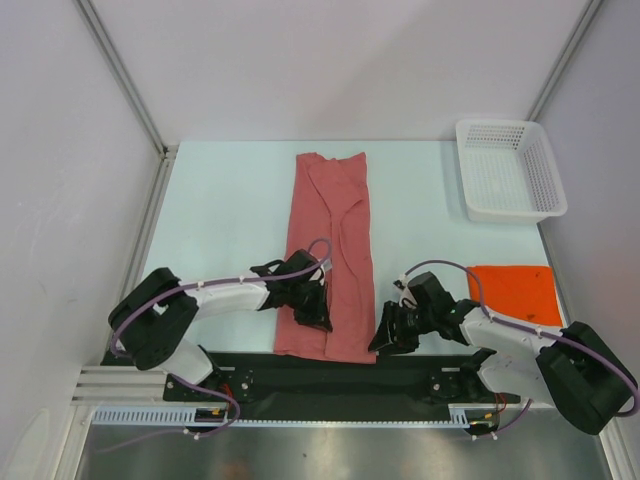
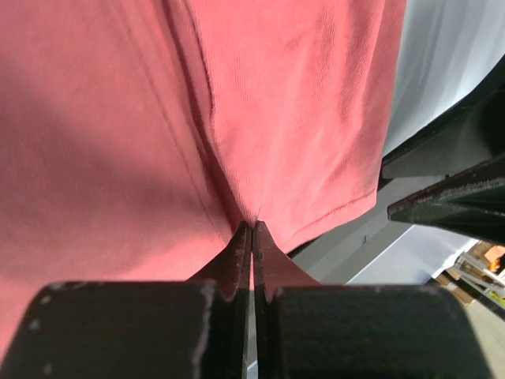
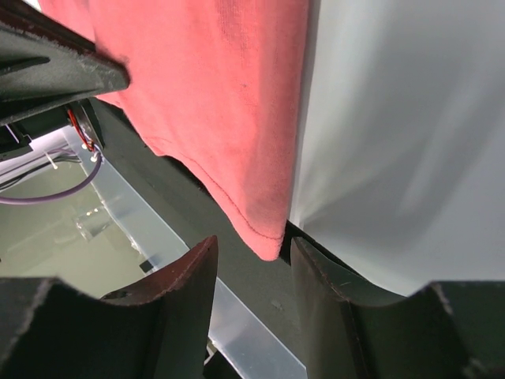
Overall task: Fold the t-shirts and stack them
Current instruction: Fold the tshirt
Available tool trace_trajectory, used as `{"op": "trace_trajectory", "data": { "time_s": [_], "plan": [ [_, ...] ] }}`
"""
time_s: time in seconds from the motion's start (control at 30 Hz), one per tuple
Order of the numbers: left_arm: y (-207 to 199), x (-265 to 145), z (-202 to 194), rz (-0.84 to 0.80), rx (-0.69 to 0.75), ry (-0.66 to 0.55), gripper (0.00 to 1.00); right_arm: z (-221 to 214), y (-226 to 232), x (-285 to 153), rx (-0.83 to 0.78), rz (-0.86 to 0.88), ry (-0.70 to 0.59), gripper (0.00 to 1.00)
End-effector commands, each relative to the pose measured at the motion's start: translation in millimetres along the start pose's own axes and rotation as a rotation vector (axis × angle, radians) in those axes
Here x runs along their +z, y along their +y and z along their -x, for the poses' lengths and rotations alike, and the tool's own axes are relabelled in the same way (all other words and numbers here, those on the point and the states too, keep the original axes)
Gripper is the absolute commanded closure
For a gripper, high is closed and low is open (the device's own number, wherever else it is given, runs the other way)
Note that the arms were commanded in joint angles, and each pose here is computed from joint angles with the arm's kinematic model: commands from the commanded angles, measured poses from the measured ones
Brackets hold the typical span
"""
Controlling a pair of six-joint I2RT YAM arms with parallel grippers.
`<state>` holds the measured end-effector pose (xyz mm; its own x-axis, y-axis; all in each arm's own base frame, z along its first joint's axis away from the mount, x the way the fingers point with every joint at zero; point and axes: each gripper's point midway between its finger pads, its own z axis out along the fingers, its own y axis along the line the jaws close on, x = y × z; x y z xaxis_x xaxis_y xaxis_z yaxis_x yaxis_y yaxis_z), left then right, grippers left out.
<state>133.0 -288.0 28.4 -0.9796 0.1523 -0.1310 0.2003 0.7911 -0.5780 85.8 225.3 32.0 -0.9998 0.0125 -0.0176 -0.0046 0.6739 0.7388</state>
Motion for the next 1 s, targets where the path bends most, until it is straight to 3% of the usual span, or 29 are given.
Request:
{"op": "trace_trajectory", "data": {
  "time_s": [0.0, 0.33, 0.47, 0.6, 0.7, 0.73, 0.97],
  "plan": [
    [0.3, -7.7, -8.9, 0.007, -0.039, -0.002, 1.0, 3.6, 1.2, 2.9, -0.019, 0.009, -0.012, 0.52],
    [9.6, -15.2, -8.7, 0.077, -0.056, -0.038, 1.0, 2.0, -2.6, 8.0, -0.014, 0.004, 0.012, 0.52],
    [15.1, -5.1, -9.0, 0.1, -0.033, 0.0, 1.0, 1.1, -4.7, 10.0, -0.01, 0.0, 0.021, 0.52],
    [19.4, -1.2, -11.5, 0.122, -0.033, 0.027, 0.88, 1.4, -3.4, 10.8, -0.013, 0.005, 0.029, 0.51],
    [15.9, -12.3, -9.4, 0.114, -0.02, -0.01, 0.6, 0.7, -3.7, 11.8, -0.017, 0.003, 0.038, 0.5],
    [11.8, -21.2, -8.7, 0.106, -0.004, -0.024, 0.55, 0.9, -3.9, 12.0, -0.016, 0.002, 0.04, 0.5],
    [13.9, -81.8, -10.1, 0.144, 0.05, -0.137, 0.46, -0.5, -6.4, 15.3, -0.018, 0.001, 0.056, 0.51]
  ]
}}
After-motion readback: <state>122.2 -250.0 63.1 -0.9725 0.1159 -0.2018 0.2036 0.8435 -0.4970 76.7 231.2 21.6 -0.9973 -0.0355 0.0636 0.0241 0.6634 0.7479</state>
